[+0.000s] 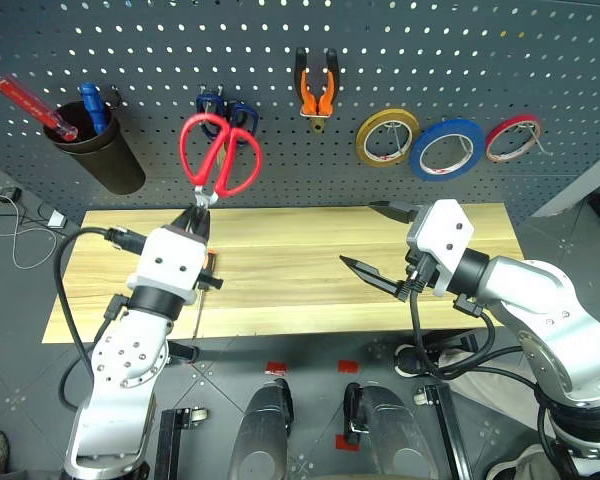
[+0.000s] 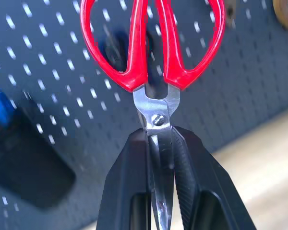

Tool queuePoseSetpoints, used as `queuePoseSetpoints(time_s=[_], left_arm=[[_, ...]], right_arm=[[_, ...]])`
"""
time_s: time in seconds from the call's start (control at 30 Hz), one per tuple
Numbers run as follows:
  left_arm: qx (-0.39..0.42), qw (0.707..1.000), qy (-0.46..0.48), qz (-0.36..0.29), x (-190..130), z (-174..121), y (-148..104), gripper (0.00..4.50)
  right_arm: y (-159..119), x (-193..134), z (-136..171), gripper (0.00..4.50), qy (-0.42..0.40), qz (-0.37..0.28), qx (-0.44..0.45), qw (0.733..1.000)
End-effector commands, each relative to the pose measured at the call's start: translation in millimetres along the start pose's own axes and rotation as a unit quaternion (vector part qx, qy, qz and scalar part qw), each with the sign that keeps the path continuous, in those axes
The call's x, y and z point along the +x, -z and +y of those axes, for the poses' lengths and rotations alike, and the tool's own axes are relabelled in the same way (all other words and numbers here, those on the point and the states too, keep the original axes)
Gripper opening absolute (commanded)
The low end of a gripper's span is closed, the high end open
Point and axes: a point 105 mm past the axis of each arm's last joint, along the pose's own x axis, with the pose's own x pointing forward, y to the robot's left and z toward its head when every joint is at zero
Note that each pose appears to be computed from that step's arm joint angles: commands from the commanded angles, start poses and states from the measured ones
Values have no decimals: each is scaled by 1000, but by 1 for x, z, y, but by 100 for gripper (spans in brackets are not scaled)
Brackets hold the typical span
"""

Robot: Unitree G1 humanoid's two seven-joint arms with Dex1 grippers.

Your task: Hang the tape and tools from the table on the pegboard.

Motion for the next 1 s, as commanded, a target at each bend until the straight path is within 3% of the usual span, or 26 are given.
queuePoseSetpoints(time_s=[0.03, 0.33, 0.63, 0.93, 1.0], left_arm=[[15, 999, -17, -43, 19, 12, -16, 33], [4, 999, 19, -41, 44, -1, 2, 33], [-22, 1000, -1, 19, 46, -5, 33, 33], [-43, 996, 0, 73, 59, -16, 55, 319], [-57, 993, 11, 106, 52, -23, 69, 319]], right_arm=[[-11, 3, -9, 450, 11, -25, -23, 999], [-18, 12, -12, 450, -13, -32, -50, 998], [-20, 15, -17, 450, -11, -34, -55, 998], [-20, 18, -17, 450, -3, -40, -38, 998], [-18, 18, -16, 450, -1, -39, -31, 999]])
